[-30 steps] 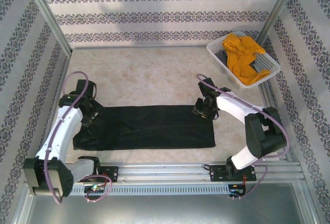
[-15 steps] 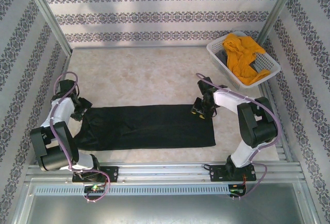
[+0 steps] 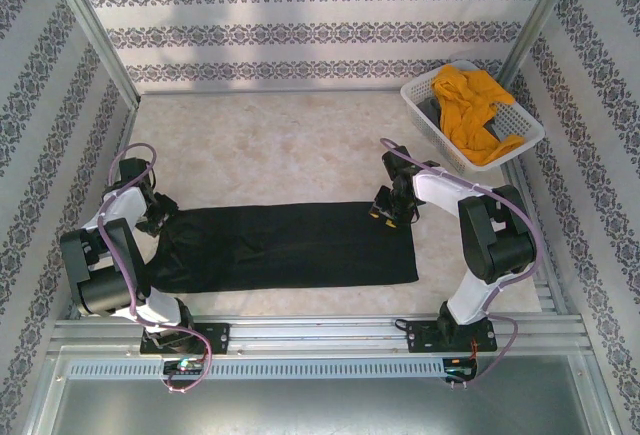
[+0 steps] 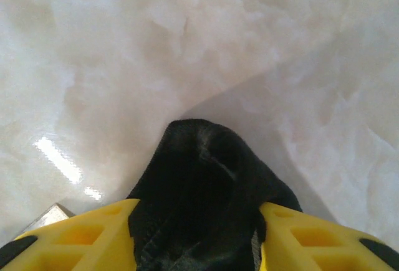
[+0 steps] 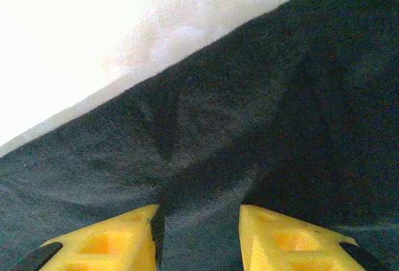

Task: Fold and stack the t-shirts

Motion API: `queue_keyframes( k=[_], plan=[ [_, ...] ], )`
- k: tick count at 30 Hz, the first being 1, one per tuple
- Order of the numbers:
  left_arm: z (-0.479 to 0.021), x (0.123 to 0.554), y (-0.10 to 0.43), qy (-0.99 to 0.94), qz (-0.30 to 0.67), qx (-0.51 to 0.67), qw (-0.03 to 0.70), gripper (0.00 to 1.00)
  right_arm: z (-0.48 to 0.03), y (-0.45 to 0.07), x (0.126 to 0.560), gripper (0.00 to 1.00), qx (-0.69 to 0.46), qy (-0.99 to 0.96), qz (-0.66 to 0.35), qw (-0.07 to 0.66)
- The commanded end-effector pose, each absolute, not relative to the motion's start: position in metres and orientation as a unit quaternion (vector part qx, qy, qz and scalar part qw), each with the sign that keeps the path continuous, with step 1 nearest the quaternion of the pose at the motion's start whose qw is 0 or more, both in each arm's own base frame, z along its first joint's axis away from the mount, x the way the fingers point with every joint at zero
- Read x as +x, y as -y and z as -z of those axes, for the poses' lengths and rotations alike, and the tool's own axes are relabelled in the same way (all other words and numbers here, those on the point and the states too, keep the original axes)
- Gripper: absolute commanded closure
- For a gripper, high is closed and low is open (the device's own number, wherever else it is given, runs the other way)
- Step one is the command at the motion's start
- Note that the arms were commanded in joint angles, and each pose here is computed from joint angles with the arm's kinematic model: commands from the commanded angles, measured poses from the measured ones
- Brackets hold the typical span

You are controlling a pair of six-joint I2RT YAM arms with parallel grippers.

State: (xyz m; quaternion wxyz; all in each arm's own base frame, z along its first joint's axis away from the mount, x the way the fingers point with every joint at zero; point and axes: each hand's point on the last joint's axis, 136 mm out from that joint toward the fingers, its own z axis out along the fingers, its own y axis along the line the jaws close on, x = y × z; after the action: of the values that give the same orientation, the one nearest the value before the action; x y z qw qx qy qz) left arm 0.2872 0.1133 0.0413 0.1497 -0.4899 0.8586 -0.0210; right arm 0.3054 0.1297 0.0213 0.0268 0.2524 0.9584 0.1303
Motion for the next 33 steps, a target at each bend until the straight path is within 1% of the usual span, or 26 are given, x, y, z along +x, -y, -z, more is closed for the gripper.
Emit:
queue_keyframes(
  k=[1, 3, 4, 6, 9, 10, 11, 13, 15, 16, 17, 18, 19, 20, 21, 23, 27, 31, 33],
  plan=[
    [-0.037, 0.28, -0.121, -0.855, 0.002, -0.497, 0.149, 0.5, -0.024, -0.124, 0.306, 0.62, 0.266, -0.956, -0.119, 0.026],
    [-0.035, 0.281, -0.12, -0.854, 0.006, -0.498, 0.153, 0.52, -0.024, -0.125, 0.304, 0.62, 0.266, -0.956, -0.118, 0.025],
    [-0.033, 0.281, -0.12, -0.854, 0.008, -0.498, 0.152, 0.55, -0.024, -0.124, 0.304, 0.62, 0.267, -0.956, -0.117, 0.025],
    [-0.031, 0.281, -0.12, -0.854, 0.007, -0.499, 0.15, 0.64, -0.023, -0.124, 0.303, 0.62, 0.267, -0.956, -0.115, 0.025],
    [-0.033, 0.278, -0.124, -0.851, -0.006, -0.503, 0.153, 0.87, -0.023, -0.122, 0.302, 0.62, 0.27, -0.956, -0.111, 0.027],
    [-0.035, 0.275, -0.127, -0.849, -0.015, -0.505, 0.154, 0.92, -0.023, -0.121, 0.301, 0.62, 0.272, -0.956, -0.111, 0.026],
    [-0.038, 0.273, -0.129, -0.849, -0.023, -0.505, 0.154, 0.93, -0.022, -0.121, 0.299, 0.62, 0.274, -0.955, -0.111, 0.024],
    [-0.039, 0.268, -0.132, -0.851, -0.033, -0.501, 0.15, 0.93, -0.022, -0.119, 0.298, 0.63, 0.278, -0.954, -0.111, 0.024],
    [-0.041, 0.266, -0.135, -0.854, -0.041, -0.498, 0.147, 0.91, -0.023, -0.117, 0.297, 0.63, 0.277, -0.954, -0.108, 0.027],
    [-0.041, 0.266, -0.135, -0.856, -0.043, -0.494, 0.147, 0.88, -0.024, -0.117, 0.297, 0.63, 0.276, -0.955, -0.108, 0.03],
    [-0.043, 0.266, -0.135, -0.857, -0.043, -0.492, 0.147, 0.83, -0.026, -0.116, 0.297, 0.63, 0.274, -0.955, -0.106, 0.032],
    [-0.044, 0.265, -0.135, -0.857, -0.044, -0.492, 0.146, 0.74, -0.027, -0.115, 0.297, 0.63, 0.272, -0.956, -0.105, 0.035],
    [-0.048, 0.264, -0.136, -0.857, -0.047, -0.492, 0.144, 0.62, -0.03, -0.115, 0.298, 0.63, 0.269, -0.957, -0.106, 0.039],
    [-0.052, 0.262, -0.136, -0.857, -0.054, -0.493, 0.142, 0.54, -0.033, -0.115, 0.3, 0.63, 0.264, -0.958, -0.106, 0.046],
    [-0.058, 0.261, -0.137, -0.856, -0.058, -0.494, 0.144, 0.53, -0.037, -0.116, 0.303, 0.63, 0.258, -0.959, -0.106, 0.054],
    [-0.076, 0.261, -0.134, -0.849, -0.059, -0.498, 0.167, 0.53, -0.047, -0.12, 0.309, 0.64, 0.239, -0.962, -0.109, 0.073],
    [-0.095, 0.263, -0.105, -0.837, -0.013, -0.514, 0.189, 0.61, -0.059, -0.134, 0.319, 0.64, 0.207, -0.967, -0.118, 0.092],
    [-0.084, 0.267, -0.053, -0.84, 0.052, -0.514, 0.168, 0.66, -0.053, -0.151, 0.321, 0.65, 0.203, -0.966, -0.135, 0.081],
    [-0.076, 0.269, -0.029, -0.845, 0.076, -0.506, 0.153, 0.68, -0.048, -0.158, 0.321, 0.65, 0.203, -0.967, -0.138, 0.073]
  ],
)
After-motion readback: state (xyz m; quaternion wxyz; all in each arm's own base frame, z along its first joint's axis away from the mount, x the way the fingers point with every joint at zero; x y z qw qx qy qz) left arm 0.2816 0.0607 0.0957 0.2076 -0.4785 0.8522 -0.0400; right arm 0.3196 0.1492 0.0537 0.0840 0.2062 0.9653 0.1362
